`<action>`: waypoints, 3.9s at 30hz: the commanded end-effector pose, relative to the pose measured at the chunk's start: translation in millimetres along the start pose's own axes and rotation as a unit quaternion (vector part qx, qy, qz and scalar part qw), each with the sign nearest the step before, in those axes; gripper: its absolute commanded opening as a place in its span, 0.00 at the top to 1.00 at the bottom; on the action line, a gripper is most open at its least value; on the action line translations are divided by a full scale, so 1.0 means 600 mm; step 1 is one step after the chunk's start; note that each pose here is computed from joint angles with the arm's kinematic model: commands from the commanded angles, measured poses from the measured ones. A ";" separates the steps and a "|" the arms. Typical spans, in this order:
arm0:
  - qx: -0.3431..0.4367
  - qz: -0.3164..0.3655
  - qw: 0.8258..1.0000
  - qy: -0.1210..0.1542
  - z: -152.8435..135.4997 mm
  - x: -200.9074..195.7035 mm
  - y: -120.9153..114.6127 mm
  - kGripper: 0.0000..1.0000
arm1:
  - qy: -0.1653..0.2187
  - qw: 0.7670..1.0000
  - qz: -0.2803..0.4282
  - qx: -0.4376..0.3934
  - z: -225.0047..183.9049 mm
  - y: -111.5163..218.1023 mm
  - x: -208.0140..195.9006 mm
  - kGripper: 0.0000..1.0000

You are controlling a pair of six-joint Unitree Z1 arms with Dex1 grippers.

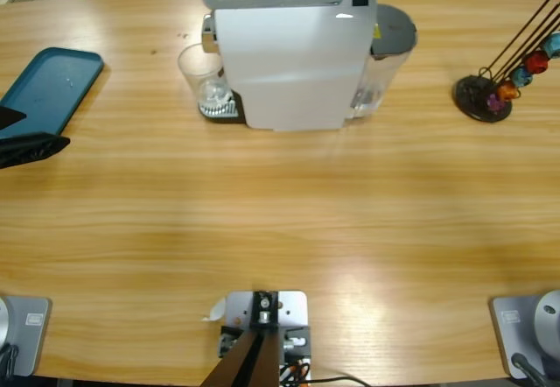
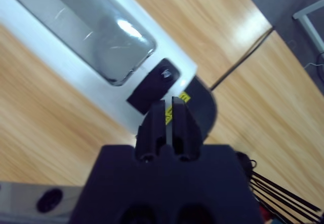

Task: Pour coffee

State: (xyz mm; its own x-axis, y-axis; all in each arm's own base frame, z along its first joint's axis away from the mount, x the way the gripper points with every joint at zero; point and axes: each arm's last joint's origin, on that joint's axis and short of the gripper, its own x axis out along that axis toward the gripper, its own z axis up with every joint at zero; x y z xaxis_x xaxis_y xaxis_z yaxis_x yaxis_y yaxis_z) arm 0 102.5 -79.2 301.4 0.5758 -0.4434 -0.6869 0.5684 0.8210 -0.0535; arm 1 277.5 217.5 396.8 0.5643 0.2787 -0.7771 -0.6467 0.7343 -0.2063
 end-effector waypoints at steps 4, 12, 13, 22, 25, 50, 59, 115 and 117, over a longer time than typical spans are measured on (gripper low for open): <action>0.000 -0.003 1.000 0.012 -0.017 0.007 0.002 0.06 | 0.038 0.999 0.010 0.002 0.039 -0.025 0.028 1.00; 0.000 -0.003 1.000 0.013 -0.017 0.007 0.002 0.06 | 0.073 0.996 0.047 -0.001 0.045 -0.015 0.075 1.00; 0.000 -0.003 1.000 0.013 -0.017 0.007 0.002 0.06 | 0.073 0.996 0.047 -0.001 0.045 -0.015 0.075 1.00; 0.001 -0.003 1.000 0.013 -0.017 0.007 0.002 0.06 | 0.051 0.999 0.017 -0.005 0.046 -0.024 0.027 1.00; 0.001 -0.004 1.000 0.014 -0.017 0.008 0.002 0.06 | 0.024 1.000 -0.012 -0.002 0.043 -0.032 -0.025 1.00; 0.006 -0.013 1.000 -0.005 -0.024 0.003 0.001 0.00 | -0.086 0.993 0.065 0.053 -0.175 0.025 -0.143 0.00; 0.008 -0.014 0.999 -0.043 -0.040 -0.003 0.002 0.00 | -0.181 0.979 0.062 0.069 -0.355 0.056 -0.118 0.00; 0.020 -0.025 0.999 -0.042 -0.047 0.014 0.001 0.00 | -0.178 0.977 0.100 0.057 -0.457 0.083 -0.083 0.00; 0.020 -0.029 0.999 -0.038 -0.046 0.017 0.000 0.09 | -0.178 0.977 0.100 0.056 -0.457 0.083 -0.083 0.00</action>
State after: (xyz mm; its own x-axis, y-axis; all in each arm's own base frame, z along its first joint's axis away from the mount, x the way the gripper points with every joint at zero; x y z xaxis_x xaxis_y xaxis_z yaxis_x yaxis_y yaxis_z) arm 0 93.5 -73.9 284.9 0.6132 -0.5131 -0.6006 0.6094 0.7911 -0.0537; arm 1 77.4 68.8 276.8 0.6252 0.6046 -0.4935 -0.6964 0.7176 -0.0032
